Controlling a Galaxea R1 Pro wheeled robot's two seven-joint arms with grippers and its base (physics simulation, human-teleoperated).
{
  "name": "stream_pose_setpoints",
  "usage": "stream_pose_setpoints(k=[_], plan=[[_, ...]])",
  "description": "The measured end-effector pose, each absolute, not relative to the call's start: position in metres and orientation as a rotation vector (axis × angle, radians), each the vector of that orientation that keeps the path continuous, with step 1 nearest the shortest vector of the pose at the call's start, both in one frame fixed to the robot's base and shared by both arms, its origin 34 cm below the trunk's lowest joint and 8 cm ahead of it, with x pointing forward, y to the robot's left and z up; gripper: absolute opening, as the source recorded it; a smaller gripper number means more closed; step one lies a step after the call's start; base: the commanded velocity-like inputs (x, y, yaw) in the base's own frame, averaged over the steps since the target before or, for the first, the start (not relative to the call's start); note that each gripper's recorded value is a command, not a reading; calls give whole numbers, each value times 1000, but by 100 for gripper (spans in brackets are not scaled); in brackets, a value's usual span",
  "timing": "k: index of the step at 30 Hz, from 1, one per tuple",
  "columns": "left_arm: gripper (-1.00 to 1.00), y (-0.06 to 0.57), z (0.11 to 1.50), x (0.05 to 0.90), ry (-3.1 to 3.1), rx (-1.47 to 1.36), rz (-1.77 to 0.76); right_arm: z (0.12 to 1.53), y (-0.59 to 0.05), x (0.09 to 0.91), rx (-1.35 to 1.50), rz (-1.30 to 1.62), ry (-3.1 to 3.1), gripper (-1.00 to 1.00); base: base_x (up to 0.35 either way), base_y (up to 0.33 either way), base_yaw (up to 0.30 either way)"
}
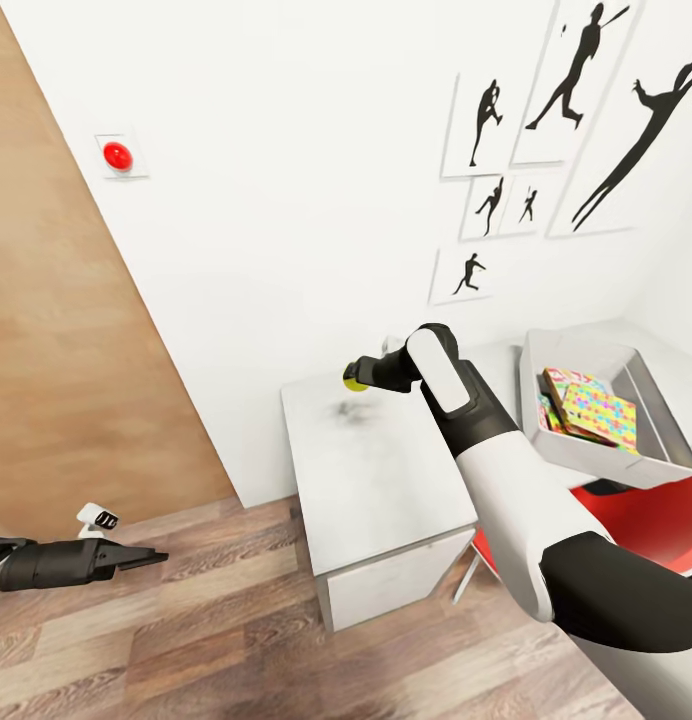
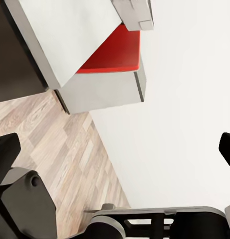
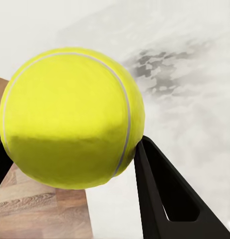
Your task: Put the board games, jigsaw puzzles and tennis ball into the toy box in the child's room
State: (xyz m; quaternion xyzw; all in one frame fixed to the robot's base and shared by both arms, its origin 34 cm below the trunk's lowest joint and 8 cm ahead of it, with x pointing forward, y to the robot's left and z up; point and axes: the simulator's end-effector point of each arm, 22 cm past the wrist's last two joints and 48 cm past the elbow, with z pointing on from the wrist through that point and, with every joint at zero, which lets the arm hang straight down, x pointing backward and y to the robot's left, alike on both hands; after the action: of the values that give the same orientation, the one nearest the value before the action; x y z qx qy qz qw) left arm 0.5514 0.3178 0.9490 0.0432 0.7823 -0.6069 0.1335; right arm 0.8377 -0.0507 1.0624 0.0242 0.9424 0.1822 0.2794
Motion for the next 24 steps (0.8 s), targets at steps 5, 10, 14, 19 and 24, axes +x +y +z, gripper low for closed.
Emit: stream_pose_setpoints(k=[5,10,14,19,24], plan=[[100,318,953,552,2263,133,-1754,1068,-51,837,62,488,2521,-100,0,0,0],[100,318,956,552,2257,140,-1752,1074,-50,836,60,489,2513,-100,0,0,0],[100,318,959,553,2253,145,-1749,1079,-50,836,59,489,2505,-100,0,0,0],[100,318,963,553,2247,152,-1744,1084,-50,835,56,488,2500,-100,0,0,0],[100,318,967,553,2241,160,-1740,1090,-50,834,54,487,2493,-100,0,0,0]])
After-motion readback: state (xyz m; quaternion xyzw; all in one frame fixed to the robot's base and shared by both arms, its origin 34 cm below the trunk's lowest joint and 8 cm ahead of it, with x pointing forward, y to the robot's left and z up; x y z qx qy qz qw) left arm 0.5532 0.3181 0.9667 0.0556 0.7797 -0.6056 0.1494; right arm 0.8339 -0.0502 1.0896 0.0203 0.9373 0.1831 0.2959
